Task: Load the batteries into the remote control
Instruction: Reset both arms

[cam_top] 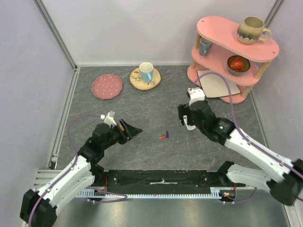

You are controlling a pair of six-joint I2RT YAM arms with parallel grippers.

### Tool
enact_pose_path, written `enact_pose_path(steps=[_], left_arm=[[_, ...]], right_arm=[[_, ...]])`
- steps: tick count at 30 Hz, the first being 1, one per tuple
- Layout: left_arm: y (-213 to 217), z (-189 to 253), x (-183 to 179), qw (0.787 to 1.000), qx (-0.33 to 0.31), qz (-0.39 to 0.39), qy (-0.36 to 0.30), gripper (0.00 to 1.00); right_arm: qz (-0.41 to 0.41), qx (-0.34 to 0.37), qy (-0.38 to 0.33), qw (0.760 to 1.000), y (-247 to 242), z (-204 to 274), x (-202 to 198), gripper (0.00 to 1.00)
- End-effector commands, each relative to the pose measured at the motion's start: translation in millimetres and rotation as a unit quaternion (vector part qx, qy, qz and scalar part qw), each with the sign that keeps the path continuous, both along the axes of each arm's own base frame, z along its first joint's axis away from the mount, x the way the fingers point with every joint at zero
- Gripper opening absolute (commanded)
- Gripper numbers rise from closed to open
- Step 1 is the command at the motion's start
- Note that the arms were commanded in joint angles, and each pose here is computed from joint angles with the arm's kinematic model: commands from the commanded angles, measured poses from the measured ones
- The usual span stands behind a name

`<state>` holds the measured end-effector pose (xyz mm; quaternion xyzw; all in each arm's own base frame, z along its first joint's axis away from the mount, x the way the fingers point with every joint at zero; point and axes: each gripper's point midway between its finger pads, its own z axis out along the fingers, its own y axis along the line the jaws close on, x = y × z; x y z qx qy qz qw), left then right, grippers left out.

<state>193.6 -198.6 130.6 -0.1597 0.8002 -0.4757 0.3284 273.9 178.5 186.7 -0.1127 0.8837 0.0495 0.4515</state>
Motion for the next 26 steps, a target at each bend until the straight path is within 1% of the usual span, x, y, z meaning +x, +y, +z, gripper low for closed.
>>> enact_pose_path(steps=[1,2,3,4,6,7,8,9,10,11,12,14,15,18,20,21,23,24,25,26], left_arm=[[11.9,-9.4,9.9,0.992,0.125,-0.014,0.012,0.75],[13.0,-8.5,12.1,0.991,0.136,-0.015,0.012,0.74],[13.0,1.7,17.0,0.99,0.139,-0.011,0.001,0.74],[18.3,0.9,19.9,0.988,0.156,-0.002,-0.003,0.74],[23.7,11.8,27.3,0.985,0.169,0.014,-0.023,0.77],[32.5,13.4,33.0,0.982,0.183,0.04,-0.027,0.79],[34.4,20.7,36.2,0.981,0.183,0.049,-0.033,0.81],[46.4,22.4,45.4,0.976,0.197,0.091,-0.035,0.81],[53.7,20.7,46.8,0.972,0.204,0.113,-0.022,0.85],[58.1,25.7,51.5,0.97,0.203,0.135,-0.017,0.87],[63.0,27.9,54.6,0.967,0.199,0.16,-0.008,0.88],[64.4,30.0,55.6,0.965,0.197,0.171,0.009,0.89],[63.8,30.7,55.4,0.966,0.182,0.185,0.026,0.89],[63.7,35.6,56.5,0.965,0.162,0.201,0.038,0.89],[59.1,42.5,58.6,0.97,0.15,0.191,0.017,0.9],[55.9,46.3,57.0,0.973,0.144,0.18,0.008,0.89],[51.8,45.5,56.4,0.975,0.142,0.171,0.013,0.83],[50.0,36.4,54.3,0.974,0.155,0.16,0.03,0.81],[49.3,32.9,53.1,0.974,0.163,0.154,0.038,0.84],[48.8,32.6,52.1,0.973,0.183,0.135,0.028,0.86]], right_arm=[[-0.015,0.066,-0.045,0.997,-7.3,-8.6,-8.4,0.92],[-0.015,0.073,-0.046,0.996,-8.9,-10.9,-10.9,0.92],[-0.015,0.077,-0.049,0.996,-13.9,-16.8,-17.0,0.92],[-0.017,0.092,-0.055,0.994,-13.6,-16.2,-18.5,0.92],[-0.015,0.114,-0.073,0.991,-19.2,-16.5,-25.6,0.92],[-0.014,0.123,-0.079,0.989,-20.4,-16.3,-28.0,0.92],[-0.013,0.133,-0.087,0.987,-21.6,-15.5,-30.2,0.93],[-0.01,0.152,-0.101,0.983,-23.3,-13.8,-33.8,0.93],[-0.008,0.162,-0.106,0.981,-23.5,-13.3,-36.1,0.97],[-0.01,0.173,-0.112,0.978,-25.4,-12.6,-38.3,0.98],[-0.012,0.179,-0.116,0.977,-25.5,-11.4,-38.3,0.98],[-0.015,0.191,-0.115,0.975,-23.6,-9.5,-38.2,0.98],[-0.022,0.196,-0.113,0.974,-23.7,-9.3,-37.2,0.98],[-0.039,0.225,-0.106,0.968,-17.7,-3.3,-33.0,0.98],[-0.027,0.236,-0.109,0.965,-10.7,2.0,-31.5,0.98],[-0.025,0.251,-0.119,0.96,-7.2,9.1,-29.0,0.98],[-0.02,0.264,-0.126,0.956,-3.9,12.5,-28.0,0.98],[-0.02,0.268,-0.129,0.954,-2.8,14.2,-27.4,0.98],[-0.021,0.276,-0.14,0.951,-1.8,20.2,-25.1,0.98],[-0.029,0.274,-0.143,0.951,-3.6,20.9,-22.8,0.98]])
